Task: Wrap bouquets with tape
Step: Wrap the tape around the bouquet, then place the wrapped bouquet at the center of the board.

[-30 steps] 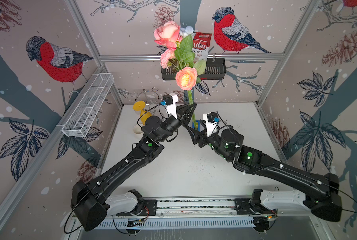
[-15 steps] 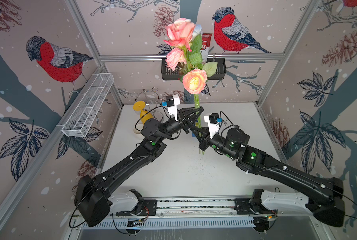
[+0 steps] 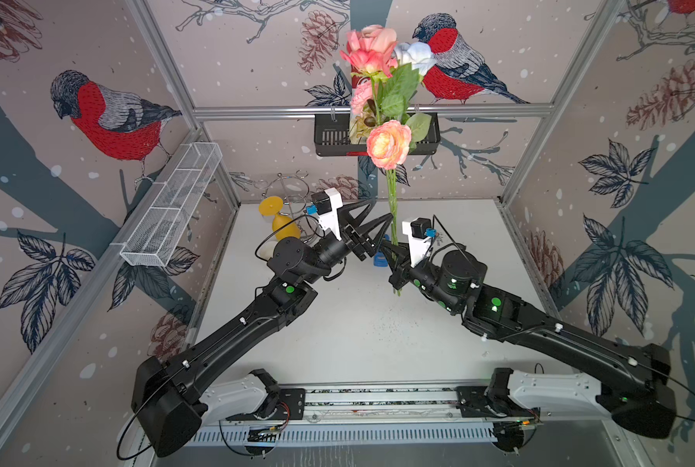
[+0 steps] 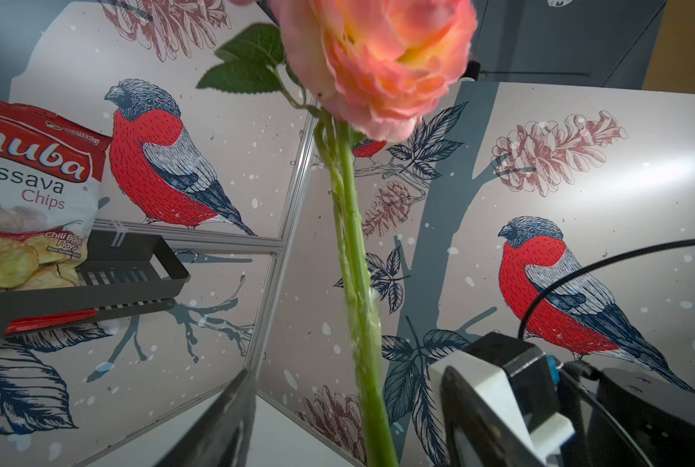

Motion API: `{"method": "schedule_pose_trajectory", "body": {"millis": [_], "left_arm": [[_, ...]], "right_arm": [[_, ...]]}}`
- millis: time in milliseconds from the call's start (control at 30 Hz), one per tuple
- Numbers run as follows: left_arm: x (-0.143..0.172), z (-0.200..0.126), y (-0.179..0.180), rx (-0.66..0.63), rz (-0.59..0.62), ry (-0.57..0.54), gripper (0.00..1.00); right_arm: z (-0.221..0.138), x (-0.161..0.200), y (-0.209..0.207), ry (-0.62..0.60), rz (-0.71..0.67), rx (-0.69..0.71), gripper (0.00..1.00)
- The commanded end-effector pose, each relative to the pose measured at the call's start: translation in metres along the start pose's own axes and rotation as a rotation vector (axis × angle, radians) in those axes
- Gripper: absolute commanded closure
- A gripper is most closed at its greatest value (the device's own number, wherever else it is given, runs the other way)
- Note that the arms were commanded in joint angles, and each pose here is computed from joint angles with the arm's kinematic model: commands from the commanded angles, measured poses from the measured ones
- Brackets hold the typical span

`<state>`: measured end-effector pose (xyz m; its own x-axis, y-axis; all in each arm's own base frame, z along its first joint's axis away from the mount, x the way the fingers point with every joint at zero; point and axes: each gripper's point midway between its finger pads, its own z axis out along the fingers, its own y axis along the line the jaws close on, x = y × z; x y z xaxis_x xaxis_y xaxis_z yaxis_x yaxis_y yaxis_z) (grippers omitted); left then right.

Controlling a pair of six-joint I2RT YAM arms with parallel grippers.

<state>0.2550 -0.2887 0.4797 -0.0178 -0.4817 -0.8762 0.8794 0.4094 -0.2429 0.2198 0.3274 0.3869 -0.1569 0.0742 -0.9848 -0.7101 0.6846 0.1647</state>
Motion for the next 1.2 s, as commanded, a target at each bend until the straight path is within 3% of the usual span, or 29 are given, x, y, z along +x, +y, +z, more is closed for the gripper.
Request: {"method": "schedule_pose_trajectory", "body": {"millis": [0, 200, 400, 633, 900, 1167], "left_arm": [[-0.004, 0.0, 0.005, -0.037, 0.03, -0.014, 0.3], [-0.004, -0.025, 0.017, -0.15, 0.065, 0.003, 0.33], [0.016, -0.083, 0.043, -0.351, 0.095, 0.038, 0.2], [0.039, -0.146, 0.073, -0.566, 0.119, 0.048, 0.01], [0.067, -0.211, 0.111, -0.844, 0.113, 0.078, 0.0], [0.083, -0.243, 0.124, -0.955, 0.132, 0.118, 0.0]], "right_arm": [[0.001, -0.004, -0.016, -0.006, -0.019, 0.099, 1.0], [-0.004, 0.028, -0.062, 0.107, 0.079, 0.29, 1.0], [-0.037, 0.118, -0.127, 0.321, 0.243, 0.486, 1.0], [-0.067, 0.197, -0.178, 0.423, 0.408, 0.568, 1.0], [-0.084, 0.265, -0.213, 0.584, 0.488, 0.62, 1.0], [-0.094, 0.323, -0.228, 0.782, 0.489, 0.677, 1.0]]}}
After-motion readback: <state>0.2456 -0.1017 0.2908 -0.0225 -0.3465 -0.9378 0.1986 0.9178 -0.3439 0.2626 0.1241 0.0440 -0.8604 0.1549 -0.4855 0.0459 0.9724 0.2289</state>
